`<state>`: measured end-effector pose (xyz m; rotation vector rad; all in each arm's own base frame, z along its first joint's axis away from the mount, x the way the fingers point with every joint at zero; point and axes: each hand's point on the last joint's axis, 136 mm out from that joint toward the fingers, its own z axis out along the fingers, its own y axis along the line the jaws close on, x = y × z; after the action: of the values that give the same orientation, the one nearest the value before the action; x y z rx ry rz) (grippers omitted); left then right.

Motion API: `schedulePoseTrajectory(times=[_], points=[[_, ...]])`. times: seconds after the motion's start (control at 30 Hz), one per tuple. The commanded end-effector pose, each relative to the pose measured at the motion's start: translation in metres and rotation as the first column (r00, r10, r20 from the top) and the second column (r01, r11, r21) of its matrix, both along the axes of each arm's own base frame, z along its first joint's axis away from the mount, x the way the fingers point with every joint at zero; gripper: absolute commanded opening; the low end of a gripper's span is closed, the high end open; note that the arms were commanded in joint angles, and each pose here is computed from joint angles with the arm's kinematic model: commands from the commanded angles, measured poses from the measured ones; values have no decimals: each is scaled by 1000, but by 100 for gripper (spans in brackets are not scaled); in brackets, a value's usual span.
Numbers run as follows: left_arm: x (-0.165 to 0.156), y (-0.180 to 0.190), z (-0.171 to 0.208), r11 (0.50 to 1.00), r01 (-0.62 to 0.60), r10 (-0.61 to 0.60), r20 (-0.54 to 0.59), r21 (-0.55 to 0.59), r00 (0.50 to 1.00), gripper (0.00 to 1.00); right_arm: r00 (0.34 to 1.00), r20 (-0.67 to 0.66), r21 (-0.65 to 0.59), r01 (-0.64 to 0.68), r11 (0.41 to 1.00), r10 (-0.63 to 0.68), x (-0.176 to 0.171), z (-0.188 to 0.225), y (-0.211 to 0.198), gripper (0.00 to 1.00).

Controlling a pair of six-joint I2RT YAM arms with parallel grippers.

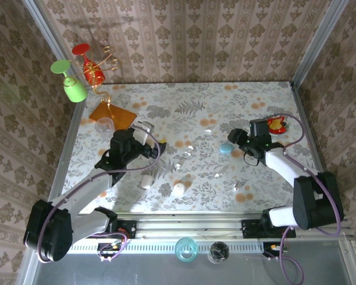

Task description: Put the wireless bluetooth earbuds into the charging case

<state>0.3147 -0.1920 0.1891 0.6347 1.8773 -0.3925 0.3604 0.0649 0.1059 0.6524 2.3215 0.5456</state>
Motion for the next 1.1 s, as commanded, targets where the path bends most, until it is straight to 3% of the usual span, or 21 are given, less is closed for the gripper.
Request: schedulePoseTrajectory(times=[0.0,0.17,0.4,0.67,0.93,1.07], points=[[0,37,-23,973,-192,210,-148,129,967,100,999,19,-70,-26,997,28,-8,22,-6,70],[0,57,-33,929,-320,359,-240,187,902,98,995,53,-21,-81,996,82,-16,43,9,70],[-7,53,-58,933,-245,320,-299,262,899,100,986,54,4,-161,987,161,-21,47,35,70],[-6,47,-95,929,-231,339,-413,288,845,100,978,37,22,-205,979,204,-15,41,54,70],[-6,48,-123,913,-240,382,-480,330,790,82,973,25,23,-231,973,230,-14,38,63,71],[-6,48,-133,907,-246,398,-504,343,767,78,973,22,19,-229,973,228,-13,36,62,71]])
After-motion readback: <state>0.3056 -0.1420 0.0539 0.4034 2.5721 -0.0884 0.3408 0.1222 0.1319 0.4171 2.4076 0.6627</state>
